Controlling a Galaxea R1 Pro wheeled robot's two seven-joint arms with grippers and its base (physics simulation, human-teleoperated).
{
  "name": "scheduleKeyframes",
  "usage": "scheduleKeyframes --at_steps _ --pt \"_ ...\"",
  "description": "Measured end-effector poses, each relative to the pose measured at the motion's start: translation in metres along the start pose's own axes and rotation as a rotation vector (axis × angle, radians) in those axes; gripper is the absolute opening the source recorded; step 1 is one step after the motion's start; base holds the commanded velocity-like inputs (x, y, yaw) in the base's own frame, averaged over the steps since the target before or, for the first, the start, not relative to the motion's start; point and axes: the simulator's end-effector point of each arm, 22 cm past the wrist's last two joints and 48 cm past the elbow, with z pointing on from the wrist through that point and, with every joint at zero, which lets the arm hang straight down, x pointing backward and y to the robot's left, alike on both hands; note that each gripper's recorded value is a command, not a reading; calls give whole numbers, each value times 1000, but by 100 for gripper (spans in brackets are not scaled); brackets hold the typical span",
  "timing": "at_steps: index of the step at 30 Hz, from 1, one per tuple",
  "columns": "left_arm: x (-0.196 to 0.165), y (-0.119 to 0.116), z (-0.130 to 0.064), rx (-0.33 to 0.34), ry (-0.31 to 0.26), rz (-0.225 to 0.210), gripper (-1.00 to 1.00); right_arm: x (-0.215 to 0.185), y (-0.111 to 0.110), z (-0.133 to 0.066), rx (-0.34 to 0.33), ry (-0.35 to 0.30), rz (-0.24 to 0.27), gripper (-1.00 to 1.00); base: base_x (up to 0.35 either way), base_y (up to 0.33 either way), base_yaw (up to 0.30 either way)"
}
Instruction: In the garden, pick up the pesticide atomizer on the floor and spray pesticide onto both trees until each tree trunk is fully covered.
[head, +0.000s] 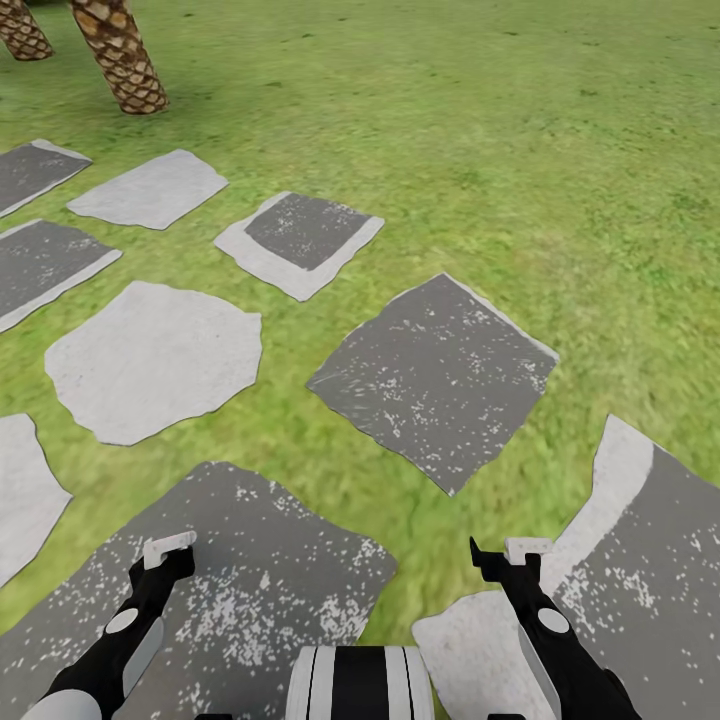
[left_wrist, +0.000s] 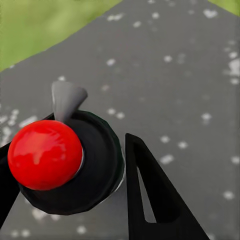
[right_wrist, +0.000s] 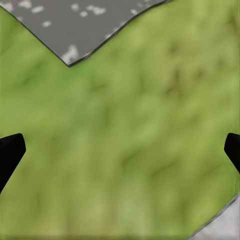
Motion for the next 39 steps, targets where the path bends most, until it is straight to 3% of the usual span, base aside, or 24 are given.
scheduleKeyframes --at_steps 5,39 --pt "0 0 0 1 1 1 -100 0 0 0 0 0 0 100 0 0 0" --pt "-87 -6 -23 25 -143 -25 -100 -81 -3 -25 3 -143 11 100 0 0 -6"
